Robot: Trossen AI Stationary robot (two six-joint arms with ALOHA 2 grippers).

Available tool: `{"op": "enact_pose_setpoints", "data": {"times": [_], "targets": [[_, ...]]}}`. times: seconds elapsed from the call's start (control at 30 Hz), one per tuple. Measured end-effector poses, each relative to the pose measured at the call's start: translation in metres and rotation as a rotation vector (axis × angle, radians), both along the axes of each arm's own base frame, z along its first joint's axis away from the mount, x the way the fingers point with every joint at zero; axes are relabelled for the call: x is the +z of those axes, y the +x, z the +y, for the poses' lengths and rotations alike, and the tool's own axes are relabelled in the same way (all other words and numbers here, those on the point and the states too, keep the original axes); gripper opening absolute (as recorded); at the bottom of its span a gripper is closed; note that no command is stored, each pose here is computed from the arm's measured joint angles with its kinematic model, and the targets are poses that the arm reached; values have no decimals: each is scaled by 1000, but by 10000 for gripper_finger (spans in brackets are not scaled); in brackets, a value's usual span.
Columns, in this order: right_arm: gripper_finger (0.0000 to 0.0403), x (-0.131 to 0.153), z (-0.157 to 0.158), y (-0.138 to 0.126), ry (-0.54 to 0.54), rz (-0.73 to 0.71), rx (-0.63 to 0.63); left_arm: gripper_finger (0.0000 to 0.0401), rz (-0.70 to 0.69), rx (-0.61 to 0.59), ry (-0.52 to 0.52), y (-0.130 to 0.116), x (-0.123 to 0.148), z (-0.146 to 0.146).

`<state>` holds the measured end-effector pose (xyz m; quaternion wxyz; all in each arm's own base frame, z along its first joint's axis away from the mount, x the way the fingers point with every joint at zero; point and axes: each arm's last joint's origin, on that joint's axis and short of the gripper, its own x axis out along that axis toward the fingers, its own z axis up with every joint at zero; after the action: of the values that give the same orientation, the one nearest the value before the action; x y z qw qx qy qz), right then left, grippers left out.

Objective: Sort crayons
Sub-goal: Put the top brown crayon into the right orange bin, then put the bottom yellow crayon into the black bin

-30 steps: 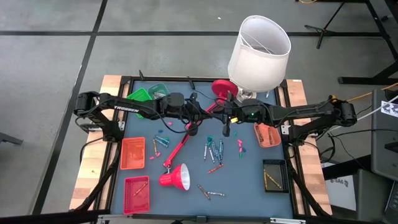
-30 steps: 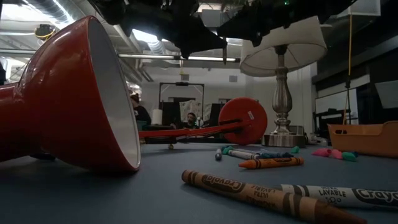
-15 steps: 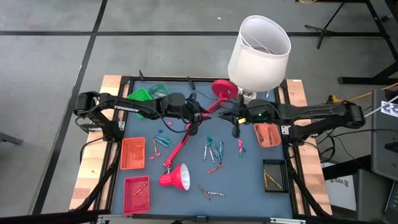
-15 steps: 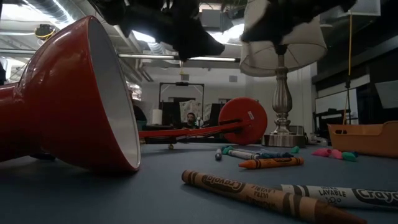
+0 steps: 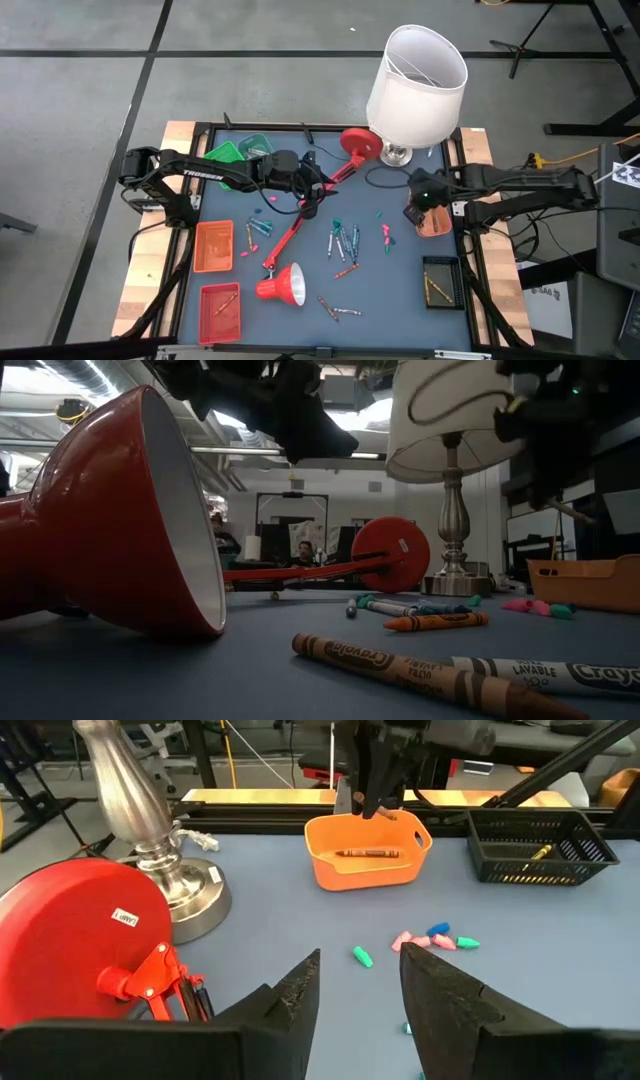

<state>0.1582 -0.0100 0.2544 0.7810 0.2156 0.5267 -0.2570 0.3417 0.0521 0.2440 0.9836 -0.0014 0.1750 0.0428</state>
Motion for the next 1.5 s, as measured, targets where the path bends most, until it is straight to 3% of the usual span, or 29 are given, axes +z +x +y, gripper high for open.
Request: {"op": "enact_pose_setpoints", "data": {"times": [0.27, 1.23, 1.5], "targets": [[59, -3, 0, -2, -1, 52, 7, 124, 3, -3, -1, 0, 0, -1], [63, -2, 0, -1, -2, 41, 8, 124, 32, 0, -4, -1, -3, -1], [63, -1, 0, 4, -4, -11, 8, 124, 108, 60, -19, -13, -2, 17]]}}
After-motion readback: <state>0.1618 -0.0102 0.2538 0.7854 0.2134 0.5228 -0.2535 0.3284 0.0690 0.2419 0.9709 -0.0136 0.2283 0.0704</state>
